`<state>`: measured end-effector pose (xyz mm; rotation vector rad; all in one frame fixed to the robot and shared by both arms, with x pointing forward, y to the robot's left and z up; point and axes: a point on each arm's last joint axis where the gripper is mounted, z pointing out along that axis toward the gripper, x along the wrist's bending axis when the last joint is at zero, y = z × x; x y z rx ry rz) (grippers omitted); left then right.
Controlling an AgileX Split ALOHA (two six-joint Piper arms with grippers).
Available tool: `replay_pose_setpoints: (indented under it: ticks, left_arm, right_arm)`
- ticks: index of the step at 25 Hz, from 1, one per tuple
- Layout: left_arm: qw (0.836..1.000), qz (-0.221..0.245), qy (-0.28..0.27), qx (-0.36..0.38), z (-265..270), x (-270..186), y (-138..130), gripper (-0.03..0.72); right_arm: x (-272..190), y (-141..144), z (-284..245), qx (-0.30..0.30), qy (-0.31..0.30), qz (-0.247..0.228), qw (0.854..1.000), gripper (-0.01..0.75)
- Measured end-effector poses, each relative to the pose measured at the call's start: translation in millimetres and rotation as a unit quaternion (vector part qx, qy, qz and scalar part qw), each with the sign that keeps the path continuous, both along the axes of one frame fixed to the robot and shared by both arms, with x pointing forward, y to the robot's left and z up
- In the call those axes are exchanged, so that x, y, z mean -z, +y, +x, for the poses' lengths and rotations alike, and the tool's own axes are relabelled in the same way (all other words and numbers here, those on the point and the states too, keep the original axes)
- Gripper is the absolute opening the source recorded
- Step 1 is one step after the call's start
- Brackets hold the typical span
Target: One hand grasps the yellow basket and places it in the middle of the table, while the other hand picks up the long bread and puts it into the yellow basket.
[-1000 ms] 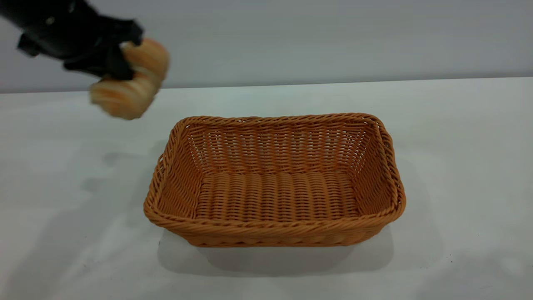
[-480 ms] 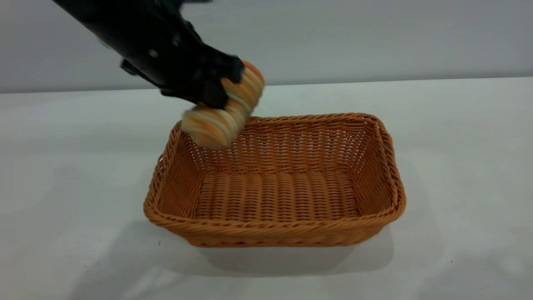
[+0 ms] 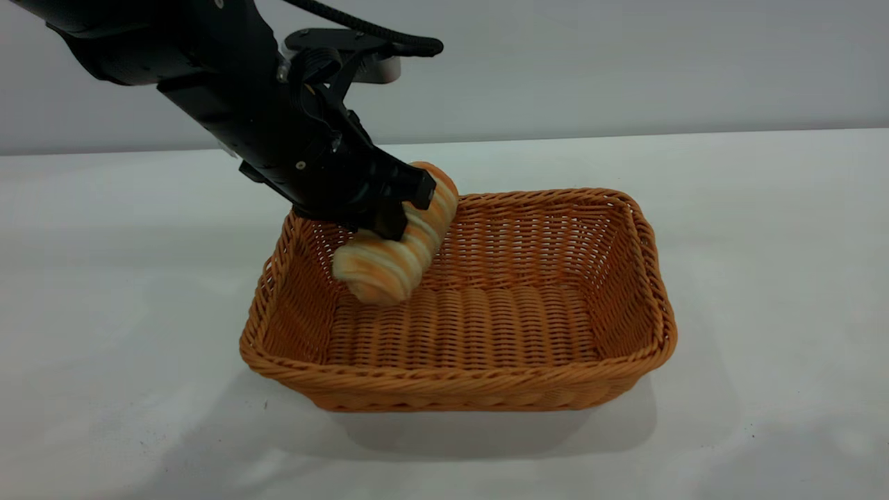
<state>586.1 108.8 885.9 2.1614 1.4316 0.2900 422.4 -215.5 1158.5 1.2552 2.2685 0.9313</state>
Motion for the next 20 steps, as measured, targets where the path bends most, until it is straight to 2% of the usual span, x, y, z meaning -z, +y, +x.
replay_pose_setpoints:
  ticks: [3,5,7,10,15,20]
  left_arm:
    - [1.000,-0.002,-0.009,-0.002,1.5,-0.9,-0.2,0.503]
    - [1.000,-0.004,-0.015,-0.003,2.4,-1.4,-0.3,0.573]
    - [1.000,-0.003,-0.021,0.002,2.5,-5.3,-0.3,0.608]
    - [0.999,0.000,-0.040,0.025,0.7,-23.5,-0.1,0.605]
    - [0.997,-0.007,-0.069,0.041,-3.3,-54.6,1.2,0.544]
    - [0.993,0.016,-0.075,0.093,-13.0,-88.9,16.3,0.516]
  right_arm:
    - [0.2,-0.1,-0.2,0.000,0.001,-0.001,1.000,0.535]
    - [0.2,-0.1,-0.3,0.000,0.002,-0.001,1.000,0.535]
    - [-0.4,-0.9,-1.4,0.000,0.000,-0.003,1.000,0.535]
    - [-5.1,-4.4,-7.5,0.001,-0.013,-0.005,1.000,0.535]
    - [-18.0,-14.1,-27.4,0.011,-0.043,0.001,0.999,0.535]
    - [-25.4,-26.6,-54.6,0.021,-0.043,-0.003,0.999,0.535]
